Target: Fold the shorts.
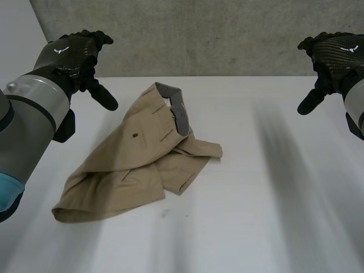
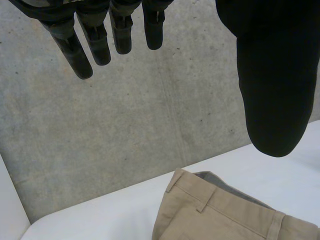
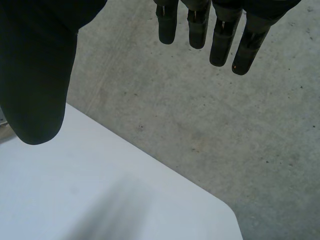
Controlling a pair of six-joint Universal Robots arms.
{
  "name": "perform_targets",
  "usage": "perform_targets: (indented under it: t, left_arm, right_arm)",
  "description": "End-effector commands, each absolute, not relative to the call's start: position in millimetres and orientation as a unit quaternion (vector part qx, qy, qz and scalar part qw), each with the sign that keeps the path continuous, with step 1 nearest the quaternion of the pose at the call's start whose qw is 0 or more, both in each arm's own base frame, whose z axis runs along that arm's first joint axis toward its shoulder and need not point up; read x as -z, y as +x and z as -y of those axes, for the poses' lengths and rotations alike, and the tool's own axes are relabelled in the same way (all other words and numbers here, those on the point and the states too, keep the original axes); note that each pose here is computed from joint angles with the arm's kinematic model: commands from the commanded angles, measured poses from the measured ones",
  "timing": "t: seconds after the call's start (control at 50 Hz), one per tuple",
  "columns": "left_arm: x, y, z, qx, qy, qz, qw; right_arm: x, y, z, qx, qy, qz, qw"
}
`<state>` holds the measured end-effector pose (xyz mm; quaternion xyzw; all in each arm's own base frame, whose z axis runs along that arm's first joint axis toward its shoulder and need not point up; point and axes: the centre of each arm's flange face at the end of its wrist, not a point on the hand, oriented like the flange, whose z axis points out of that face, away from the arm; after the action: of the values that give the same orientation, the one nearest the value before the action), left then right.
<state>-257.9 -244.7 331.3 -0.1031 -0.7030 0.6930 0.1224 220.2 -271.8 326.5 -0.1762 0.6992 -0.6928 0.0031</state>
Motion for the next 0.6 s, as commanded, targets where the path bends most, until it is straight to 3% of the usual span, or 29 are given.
perform_targets:
  t: [0.02,0.14,0.3,0.46,0.6]
  left_arm:
    - [-329,-259,247,-0.692,-0.105,0.704,0.119]
    - [-318,-261,253,-0.682,-0.108,0.714,0.115]
    - [-275,-272,270,-0.648,-0.131,0.744,0.095]
    - [-211,-316,272,-0.627,-0.186,0.748,0.112]
    - [-170,-337,274,-0.609,-0.212,0.756,0.113]
  right_arm:
    - [-325,223,271,0.691,-0.195,-0.696,0.007]
    - [-315,229,268,0.679,-0.245,-0.692,0.005]
    - [-290,237,268,0.647,-0.339,-0.683,-0.02]
    - [-276,245,265,0.634,-0.366,-0.681,-0.025]
    - [-251,247,268,0.633,-0.365,-0.683,-0.022]
